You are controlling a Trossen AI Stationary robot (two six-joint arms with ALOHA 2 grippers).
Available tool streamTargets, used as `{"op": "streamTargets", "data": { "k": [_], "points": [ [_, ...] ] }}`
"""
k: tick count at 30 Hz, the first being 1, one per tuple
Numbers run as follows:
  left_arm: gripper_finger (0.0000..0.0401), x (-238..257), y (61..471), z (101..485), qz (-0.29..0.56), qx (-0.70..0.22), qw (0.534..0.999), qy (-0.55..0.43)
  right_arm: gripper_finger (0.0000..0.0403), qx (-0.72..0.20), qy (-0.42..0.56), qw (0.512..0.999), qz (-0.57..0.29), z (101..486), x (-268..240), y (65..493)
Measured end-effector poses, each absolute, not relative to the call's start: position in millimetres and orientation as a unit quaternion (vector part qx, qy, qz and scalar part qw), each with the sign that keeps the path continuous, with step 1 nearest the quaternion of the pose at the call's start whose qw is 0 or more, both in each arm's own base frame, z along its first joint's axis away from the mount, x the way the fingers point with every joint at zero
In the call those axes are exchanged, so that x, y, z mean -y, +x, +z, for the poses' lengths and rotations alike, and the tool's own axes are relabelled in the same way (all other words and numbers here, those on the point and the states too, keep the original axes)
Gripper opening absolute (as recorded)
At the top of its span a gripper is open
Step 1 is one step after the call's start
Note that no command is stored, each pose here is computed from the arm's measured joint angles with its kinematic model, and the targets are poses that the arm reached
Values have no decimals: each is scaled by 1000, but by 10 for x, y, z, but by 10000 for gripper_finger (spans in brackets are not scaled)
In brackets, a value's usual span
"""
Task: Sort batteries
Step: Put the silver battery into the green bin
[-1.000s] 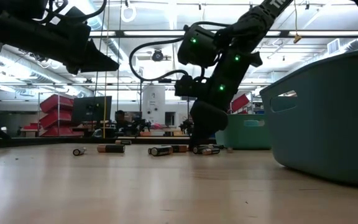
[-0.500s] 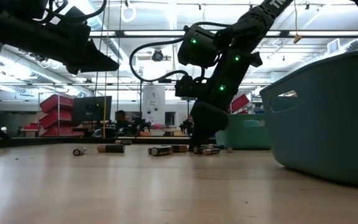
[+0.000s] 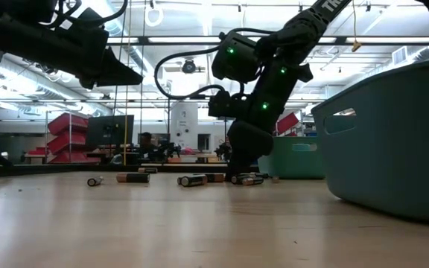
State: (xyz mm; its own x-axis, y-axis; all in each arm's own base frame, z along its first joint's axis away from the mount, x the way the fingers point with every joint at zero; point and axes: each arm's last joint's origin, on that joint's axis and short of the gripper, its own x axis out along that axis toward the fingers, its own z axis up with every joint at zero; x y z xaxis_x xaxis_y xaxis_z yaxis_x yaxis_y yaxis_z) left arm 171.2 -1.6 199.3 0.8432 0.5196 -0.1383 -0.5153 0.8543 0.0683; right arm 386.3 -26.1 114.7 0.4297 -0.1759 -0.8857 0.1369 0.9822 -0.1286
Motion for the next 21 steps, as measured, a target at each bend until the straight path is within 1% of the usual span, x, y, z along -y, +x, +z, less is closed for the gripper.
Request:
{"op": "streamTargets", "data": {
  "k": [5, 14, 21],
  "points": [
    [92, 16, 1712, 1993, 270, -76, 960, 14, 10, -528, -23, 844, -90, 1143, 265, 3859],
    [92, 16, 1712, 1993, 270, -76, 960, 14, 9, -520, -23, 849, -91, 1180, 277, 3869],
    [92, 16, 1712, 1992, 270, -77, 960, 14, 5, -511, -23, 855, -92, 1396, 280, 3807]
  ]
}}
